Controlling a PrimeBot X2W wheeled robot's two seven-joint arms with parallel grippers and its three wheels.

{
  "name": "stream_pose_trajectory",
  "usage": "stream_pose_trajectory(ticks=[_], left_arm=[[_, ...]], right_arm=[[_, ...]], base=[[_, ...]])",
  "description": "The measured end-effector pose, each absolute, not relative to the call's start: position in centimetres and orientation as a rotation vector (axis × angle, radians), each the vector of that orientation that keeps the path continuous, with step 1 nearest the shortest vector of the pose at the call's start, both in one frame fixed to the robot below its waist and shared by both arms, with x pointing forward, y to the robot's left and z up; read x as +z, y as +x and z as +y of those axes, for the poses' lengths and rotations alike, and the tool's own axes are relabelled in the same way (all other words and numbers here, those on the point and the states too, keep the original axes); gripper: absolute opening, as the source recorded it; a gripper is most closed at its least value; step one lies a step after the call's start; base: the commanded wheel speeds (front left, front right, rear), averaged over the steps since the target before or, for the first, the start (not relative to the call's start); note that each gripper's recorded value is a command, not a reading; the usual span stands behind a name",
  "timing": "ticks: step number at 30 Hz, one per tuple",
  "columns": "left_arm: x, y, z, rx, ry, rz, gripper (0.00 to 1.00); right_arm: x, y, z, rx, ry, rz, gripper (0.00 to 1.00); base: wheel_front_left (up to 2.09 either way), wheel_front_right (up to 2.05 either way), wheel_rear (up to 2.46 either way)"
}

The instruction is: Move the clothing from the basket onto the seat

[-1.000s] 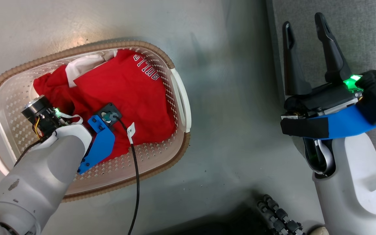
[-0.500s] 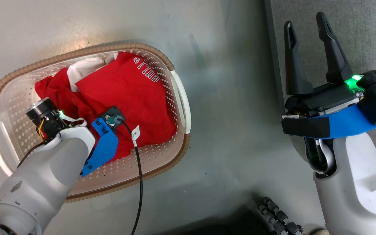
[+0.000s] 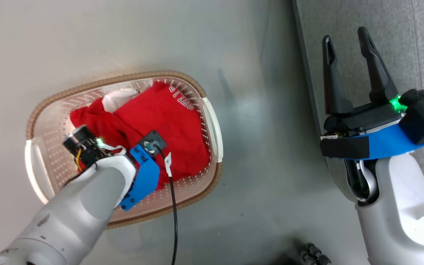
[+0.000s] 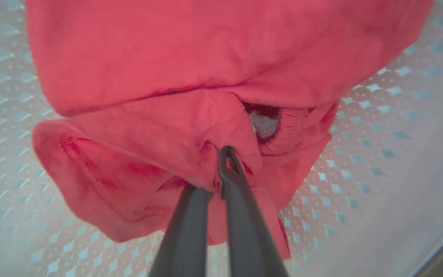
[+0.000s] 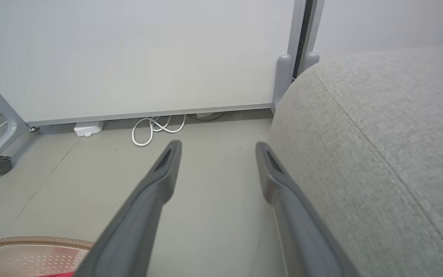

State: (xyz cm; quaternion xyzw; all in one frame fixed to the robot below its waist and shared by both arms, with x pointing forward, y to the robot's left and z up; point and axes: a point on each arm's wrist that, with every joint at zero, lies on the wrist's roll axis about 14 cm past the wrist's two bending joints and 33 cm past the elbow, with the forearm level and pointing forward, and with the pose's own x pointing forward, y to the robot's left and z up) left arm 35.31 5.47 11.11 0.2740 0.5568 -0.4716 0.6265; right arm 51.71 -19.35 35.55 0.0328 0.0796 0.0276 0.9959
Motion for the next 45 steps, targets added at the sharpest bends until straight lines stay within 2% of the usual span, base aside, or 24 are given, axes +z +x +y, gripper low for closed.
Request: stream_pose_trajectory(ticks=[23, 45], left_arm=[[23.7, 36.9, 2.1, -0.914, 0.278, 0.951, 0.00], [40.9, 43.7, 1.0, -0.728, 0.025, 0.402, 0.00]], right_arm=[[43.3, 49.3, -17.2, 0.119, 0.066, 0.038, 1.00], [49.6, 44.9, -14.9, 0.179, 0.075, -0.069, 1.00]], base=[[0.00, 0.00, 0.00], [0.00, 0.00, 0.00]])
